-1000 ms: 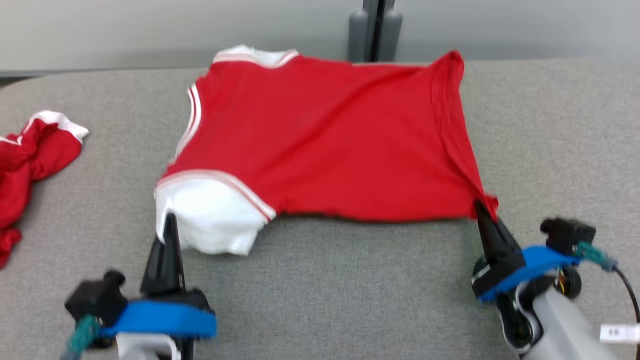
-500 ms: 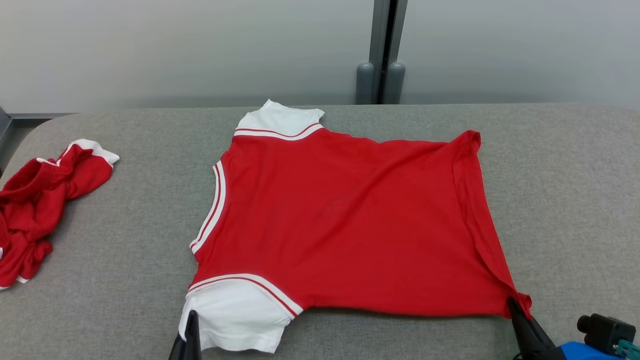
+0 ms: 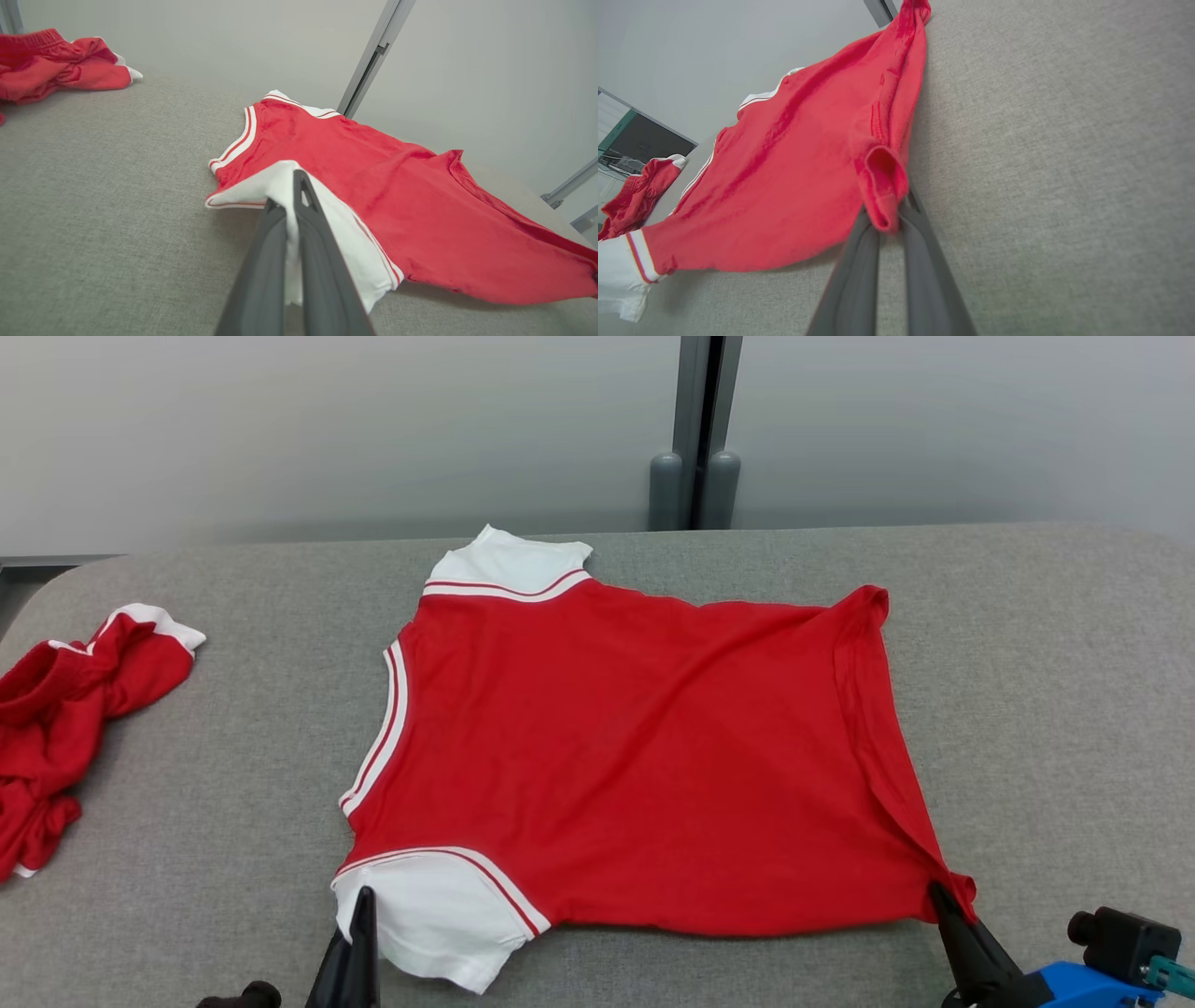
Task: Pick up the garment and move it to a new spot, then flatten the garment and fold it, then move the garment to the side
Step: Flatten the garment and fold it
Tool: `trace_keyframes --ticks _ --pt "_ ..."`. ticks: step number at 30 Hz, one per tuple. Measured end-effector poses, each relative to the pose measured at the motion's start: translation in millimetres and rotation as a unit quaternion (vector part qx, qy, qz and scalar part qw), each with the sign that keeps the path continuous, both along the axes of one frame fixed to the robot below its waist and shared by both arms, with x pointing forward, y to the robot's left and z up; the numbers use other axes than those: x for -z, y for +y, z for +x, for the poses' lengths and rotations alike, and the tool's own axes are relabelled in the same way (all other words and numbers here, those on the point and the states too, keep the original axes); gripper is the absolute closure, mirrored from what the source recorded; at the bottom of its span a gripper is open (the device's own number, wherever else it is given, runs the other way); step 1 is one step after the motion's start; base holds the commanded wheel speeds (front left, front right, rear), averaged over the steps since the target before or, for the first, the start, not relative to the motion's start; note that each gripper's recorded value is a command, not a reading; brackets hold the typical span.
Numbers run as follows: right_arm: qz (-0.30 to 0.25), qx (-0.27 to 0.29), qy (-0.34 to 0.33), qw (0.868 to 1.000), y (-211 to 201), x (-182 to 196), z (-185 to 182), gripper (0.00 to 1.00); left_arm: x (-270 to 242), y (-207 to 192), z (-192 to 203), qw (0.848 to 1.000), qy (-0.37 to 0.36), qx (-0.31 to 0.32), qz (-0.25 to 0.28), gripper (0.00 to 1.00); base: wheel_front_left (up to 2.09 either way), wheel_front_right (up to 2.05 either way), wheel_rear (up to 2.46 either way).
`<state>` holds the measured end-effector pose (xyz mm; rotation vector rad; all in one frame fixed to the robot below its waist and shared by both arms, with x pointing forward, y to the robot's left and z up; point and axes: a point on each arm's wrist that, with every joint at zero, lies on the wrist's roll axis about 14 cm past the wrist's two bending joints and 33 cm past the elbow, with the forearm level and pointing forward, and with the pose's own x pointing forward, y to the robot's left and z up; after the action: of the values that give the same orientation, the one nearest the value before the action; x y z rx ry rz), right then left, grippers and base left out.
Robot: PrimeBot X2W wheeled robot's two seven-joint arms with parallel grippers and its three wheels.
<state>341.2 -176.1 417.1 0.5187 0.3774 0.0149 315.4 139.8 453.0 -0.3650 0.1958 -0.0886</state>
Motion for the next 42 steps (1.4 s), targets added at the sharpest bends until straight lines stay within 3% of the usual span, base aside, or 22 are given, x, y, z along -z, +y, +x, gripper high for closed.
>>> trace_keyframes --ticks 20,42 --pt "0.033 -0.005 0.013 0.999 3.1 -6.5 24.8 1.00 0.7 -1.4 59.5 0.997 -0.020 0.061 0.038 1.00 0.00 0.00 0.00" --pt "0.032 -0.009 0.044 0.998 -0.7 13.4 90.3 1.00 30.5 -8.9 138.8 0.991 0.001 0.116 0.071 1.00 0.00 0.00 0.00"
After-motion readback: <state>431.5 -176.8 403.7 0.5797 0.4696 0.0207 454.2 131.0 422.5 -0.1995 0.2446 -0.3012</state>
